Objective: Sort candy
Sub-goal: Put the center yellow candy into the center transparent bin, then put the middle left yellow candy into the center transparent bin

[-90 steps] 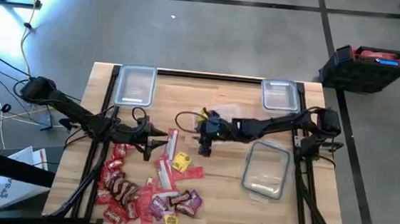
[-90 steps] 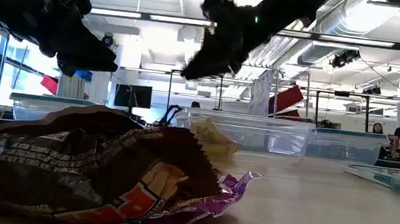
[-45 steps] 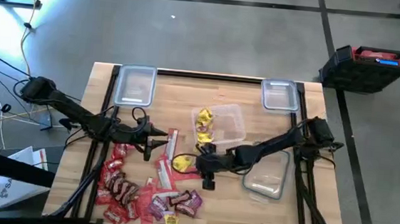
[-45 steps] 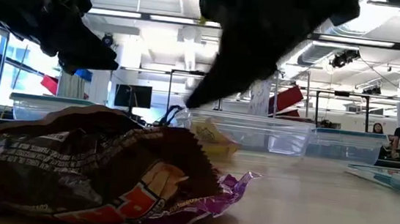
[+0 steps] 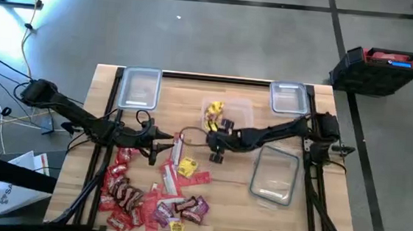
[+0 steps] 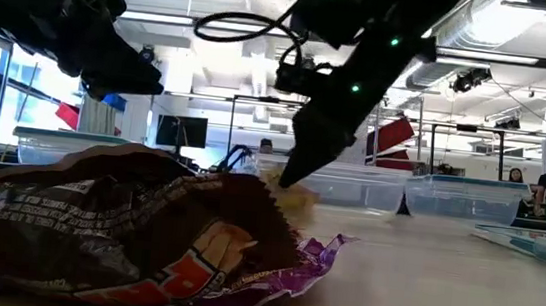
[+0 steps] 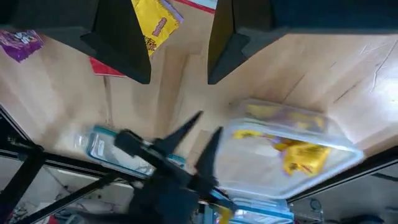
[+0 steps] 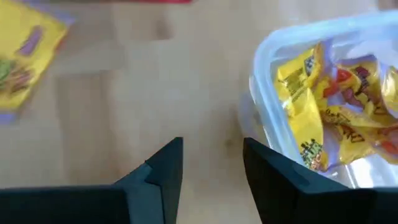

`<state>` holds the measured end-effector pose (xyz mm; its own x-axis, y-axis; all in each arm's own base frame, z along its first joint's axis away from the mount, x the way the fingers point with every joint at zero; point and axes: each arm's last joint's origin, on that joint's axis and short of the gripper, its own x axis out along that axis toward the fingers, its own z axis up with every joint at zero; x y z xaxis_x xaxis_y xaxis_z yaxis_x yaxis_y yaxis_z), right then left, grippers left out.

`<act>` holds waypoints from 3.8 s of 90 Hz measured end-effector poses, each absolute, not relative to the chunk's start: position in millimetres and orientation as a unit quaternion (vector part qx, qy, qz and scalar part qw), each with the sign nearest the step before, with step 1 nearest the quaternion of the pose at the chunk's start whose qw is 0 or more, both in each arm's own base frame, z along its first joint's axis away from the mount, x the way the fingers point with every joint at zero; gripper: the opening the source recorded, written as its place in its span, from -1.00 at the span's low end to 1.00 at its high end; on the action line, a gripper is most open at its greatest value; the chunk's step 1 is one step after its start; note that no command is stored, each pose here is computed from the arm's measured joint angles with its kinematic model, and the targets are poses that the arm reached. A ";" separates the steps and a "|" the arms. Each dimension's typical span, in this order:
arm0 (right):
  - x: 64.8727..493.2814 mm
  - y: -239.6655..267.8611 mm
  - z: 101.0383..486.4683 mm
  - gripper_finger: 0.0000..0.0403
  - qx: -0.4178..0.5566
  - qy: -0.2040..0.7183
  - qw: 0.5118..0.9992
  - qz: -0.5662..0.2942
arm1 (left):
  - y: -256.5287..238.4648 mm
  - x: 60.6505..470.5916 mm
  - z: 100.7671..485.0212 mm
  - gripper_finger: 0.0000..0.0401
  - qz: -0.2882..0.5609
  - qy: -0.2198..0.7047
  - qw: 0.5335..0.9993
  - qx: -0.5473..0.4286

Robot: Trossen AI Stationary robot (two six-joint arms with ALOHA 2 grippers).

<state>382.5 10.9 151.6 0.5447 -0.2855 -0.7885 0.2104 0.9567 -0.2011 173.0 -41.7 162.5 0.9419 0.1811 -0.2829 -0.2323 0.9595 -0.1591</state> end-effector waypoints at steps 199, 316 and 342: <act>362.1 -42.6 203.0 -1.00 -0.063 0.416 0.865 -0.274 | -84.1 134.2 143.4 -0.28 0.163 0.301 0.916 -0.211; 367.8 -31.4 203.4 -0.35 0.025 0.398 0.893 -0.210 | -63.5 113.8 127.2 -0.28 0.284 0.384 0.850 -0.223; 379.6 10.0 212.1 -0.35 0.020 0.341 0.933 -0.117 | -60.5 129.7 122.9 -0.28 0.287 0.355 0.873 -0.174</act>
<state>379.6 10.0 212.1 0.7403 -0.2042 -0.6406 0.2309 0.9720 -0.0429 129.7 -60.5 122.9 0.5832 0.3767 -0.7197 -0.6240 0.7750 -0.1001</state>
